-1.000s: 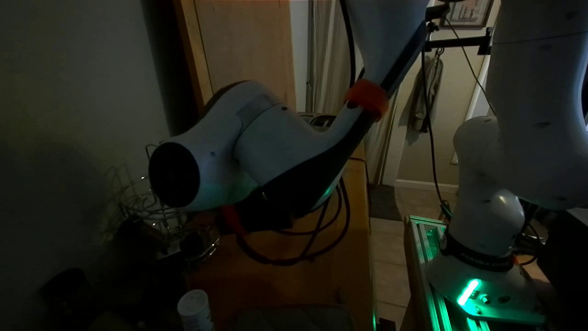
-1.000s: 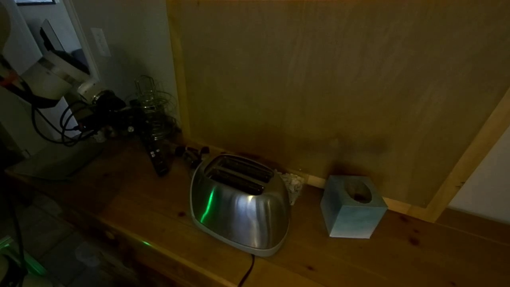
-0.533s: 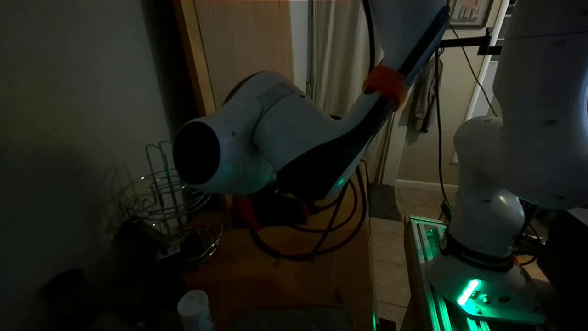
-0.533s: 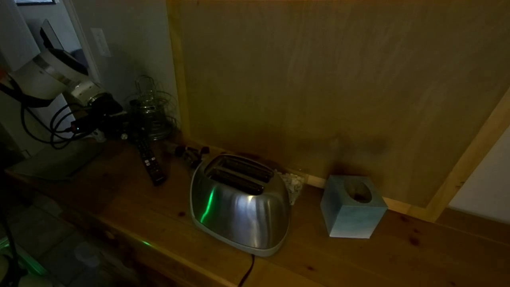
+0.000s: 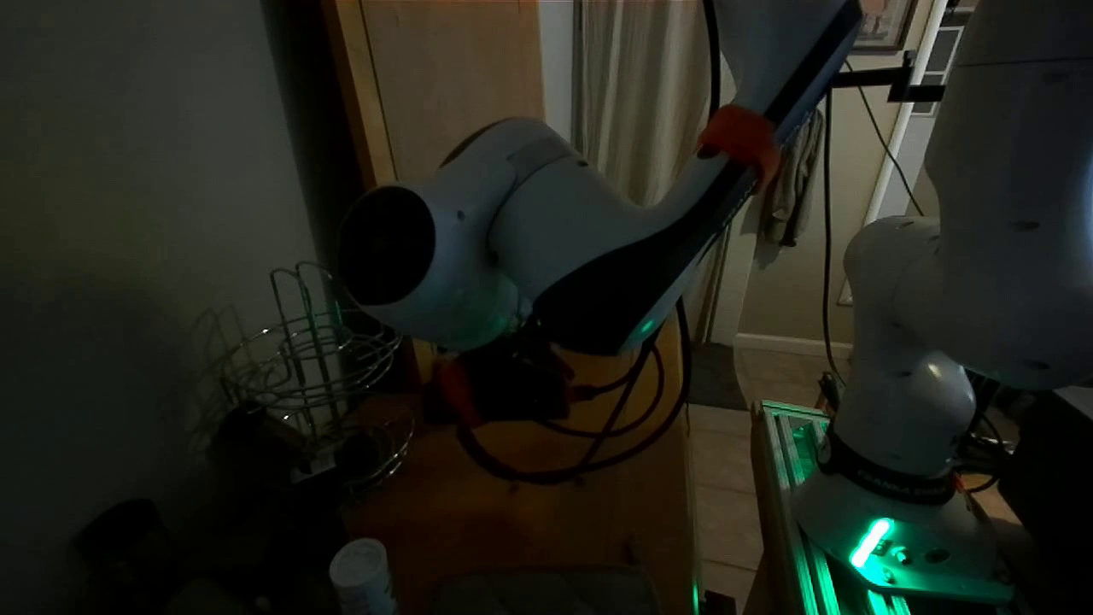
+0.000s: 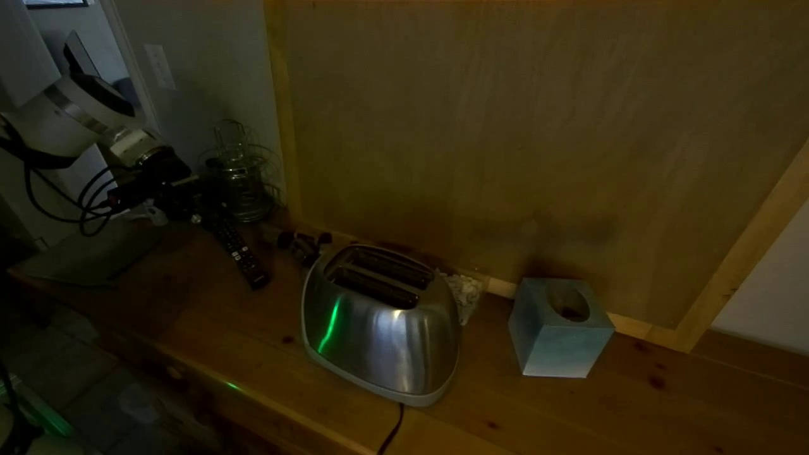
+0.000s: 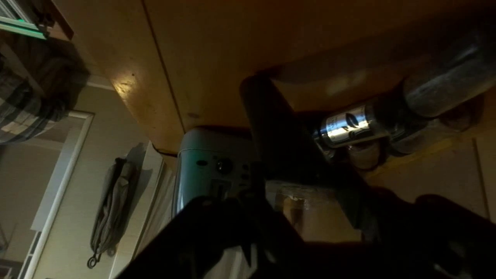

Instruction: Turn the remote around

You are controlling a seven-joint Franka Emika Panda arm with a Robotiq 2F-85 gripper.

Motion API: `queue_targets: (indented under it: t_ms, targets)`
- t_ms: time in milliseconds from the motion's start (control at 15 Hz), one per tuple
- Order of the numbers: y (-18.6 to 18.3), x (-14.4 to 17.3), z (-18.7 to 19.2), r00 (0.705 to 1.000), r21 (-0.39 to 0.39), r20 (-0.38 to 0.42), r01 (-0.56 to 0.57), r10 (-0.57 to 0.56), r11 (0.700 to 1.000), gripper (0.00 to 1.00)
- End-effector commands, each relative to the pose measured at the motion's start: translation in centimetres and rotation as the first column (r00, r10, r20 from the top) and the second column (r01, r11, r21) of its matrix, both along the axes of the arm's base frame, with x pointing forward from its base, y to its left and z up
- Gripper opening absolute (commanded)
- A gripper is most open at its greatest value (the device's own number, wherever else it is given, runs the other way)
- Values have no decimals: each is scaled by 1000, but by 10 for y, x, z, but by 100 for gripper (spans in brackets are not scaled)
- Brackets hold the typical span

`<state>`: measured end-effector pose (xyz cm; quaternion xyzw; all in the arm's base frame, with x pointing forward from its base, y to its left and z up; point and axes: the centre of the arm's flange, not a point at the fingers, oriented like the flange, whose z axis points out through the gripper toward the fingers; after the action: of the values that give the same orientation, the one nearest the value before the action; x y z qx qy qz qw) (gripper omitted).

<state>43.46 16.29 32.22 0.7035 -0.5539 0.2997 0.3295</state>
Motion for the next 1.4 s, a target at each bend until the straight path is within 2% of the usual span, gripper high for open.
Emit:
queue_targets:
  t_ms: [0, 667, 1067, 1133, 1200, 1333]
  targets:
    - [-3, -5, -1, 1000, 78, 15, 8, -9, 997, 24]
    - [-5, -7, -19, 995, 168, -70, 88, -77, 982, 24]
    - [-12, -7, -27, 992, 257, -81, 115, -97, 959, 24]
    - [-14, -9, -24, 992, 275, -77, 115, -98, 954, 74]
    - [-16, -10, -20, 992, 284, -67, 118, -103, 952, 76]
    - [-20, -13, -8, 993, 305, -53, 115, -103, 945, 88]
